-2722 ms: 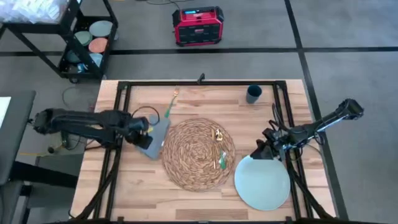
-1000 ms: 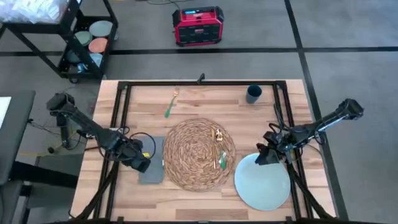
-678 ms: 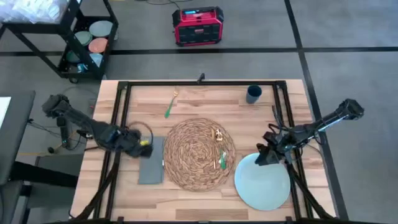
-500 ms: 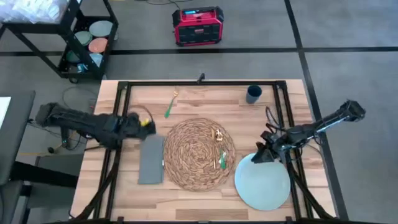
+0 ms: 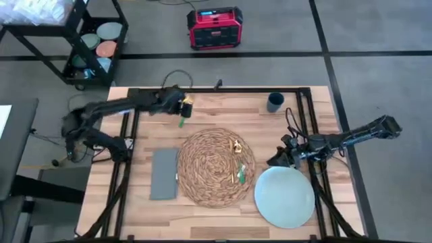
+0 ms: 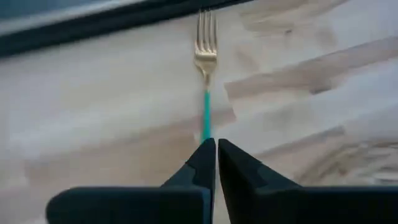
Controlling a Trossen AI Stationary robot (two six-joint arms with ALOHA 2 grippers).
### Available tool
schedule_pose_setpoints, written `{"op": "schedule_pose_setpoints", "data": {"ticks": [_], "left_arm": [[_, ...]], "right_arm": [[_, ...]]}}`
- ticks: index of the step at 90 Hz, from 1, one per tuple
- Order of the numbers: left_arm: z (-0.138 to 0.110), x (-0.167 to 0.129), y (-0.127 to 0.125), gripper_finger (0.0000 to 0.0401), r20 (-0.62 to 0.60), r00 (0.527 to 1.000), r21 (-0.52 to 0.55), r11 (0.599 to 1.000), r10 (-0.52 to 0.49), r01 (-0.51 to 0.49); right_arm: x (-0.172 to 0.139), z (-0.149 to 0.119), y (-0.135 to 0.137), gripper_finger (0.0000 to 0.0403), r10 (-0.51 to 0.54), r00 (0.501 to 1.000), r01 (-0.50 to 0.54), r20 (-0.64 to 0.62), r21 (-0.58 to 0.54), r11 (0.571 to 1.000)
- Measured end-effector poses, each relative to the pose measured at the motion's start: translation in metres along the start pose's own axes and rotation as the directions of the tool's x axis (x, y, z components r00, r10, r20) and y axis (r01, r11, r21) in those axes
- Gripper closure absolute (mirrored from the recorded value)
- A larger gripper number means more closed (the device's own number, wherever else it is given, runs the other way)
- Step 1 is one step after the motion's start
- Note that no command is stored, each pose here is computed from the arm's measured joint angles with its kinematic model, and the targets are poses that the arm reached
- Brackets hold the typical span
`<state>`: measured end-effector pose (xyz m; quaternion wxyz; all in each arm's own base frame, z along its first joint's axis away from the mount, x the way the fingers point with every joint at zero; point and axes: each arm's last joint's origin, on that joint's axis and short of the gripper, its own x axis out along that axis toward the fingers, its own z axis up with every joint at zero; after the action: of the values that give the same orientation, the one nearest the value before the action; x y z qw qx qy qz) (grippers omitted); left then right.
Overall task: Set table place
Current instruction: Put the green fork on the gray table napkin
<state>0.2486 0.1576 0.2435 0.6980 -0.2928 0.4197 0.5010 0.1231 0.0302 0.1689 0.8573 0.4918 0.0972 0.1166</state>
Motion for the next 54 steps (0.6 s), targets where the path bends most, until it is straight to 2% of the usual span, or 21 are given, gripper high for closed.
{"op": "schedule_pose_setpoints", "data": {"ticks": [5,10,18,24,33,42,47,54], "left_arm": [[0.014,0.012,-0.01,0.0399,-0.055,0.998,0.082,0.996,0.027,-0.022],[0.027,0.023,-0.023,0.0395,-0.122,0.992,0.178,0.984,-0.01,0.031],[0.045,0.039,-0.044,0.0382,-0.233,0.968,0.3,0.94,-0.093,0.163],[0.054,0.048,-0.056,0.0368,-0.274,0.958,0.354,0.917,-0.087,0.185],[0.07,0.052,-0.068,0.0344,-0.298,0.951,0.405,0.892,-0.079,0.201],[0.082,0.049,-0.066,0.0319,-0.319,0.946,0.445,0.873,-0.054,0.2],[0.086,0.048,-0.062,0.0305,-0.321,0.946,0.438,0.878,-0.046,0.191],[0.092,0.049,-0.052,0.0286,-0.319,0.947,0.388,0.906,-0.04,0.169]], "right_arm": [[0.0,0.0,0.0,0.03,0.006,1.0,-0.006,-0.011,0.001,1.0],[0.0,-0.001,0.001,0.03,0.02,0.999,-0.019,-0.03,0.001,1.0],[0.0,-0.001,0.003,0.03,0.048,0.998,-0.048,-0.048,0.0,0.999],[0.0,-0.002,0.004,0.03,0.06,0.997,-0.06,-0.053,0.0,0.998],[0.0,-0.003,0.006,0.03,0.075,0.995,-0.075,-0.061,0.007,0.997],[0.0,-0.004,0.008,0.03,0.094,0.993,-0.094,-0.069,0.006,0.996],[0.0,-0.005,0.008,0.03,0.097,0.992,-0.097,-0.077,0.007,0.995],[0.0,-0.007,0.009,0.03,0.102,0.991,-0.101,-0.088,0.011,0.995]]}}
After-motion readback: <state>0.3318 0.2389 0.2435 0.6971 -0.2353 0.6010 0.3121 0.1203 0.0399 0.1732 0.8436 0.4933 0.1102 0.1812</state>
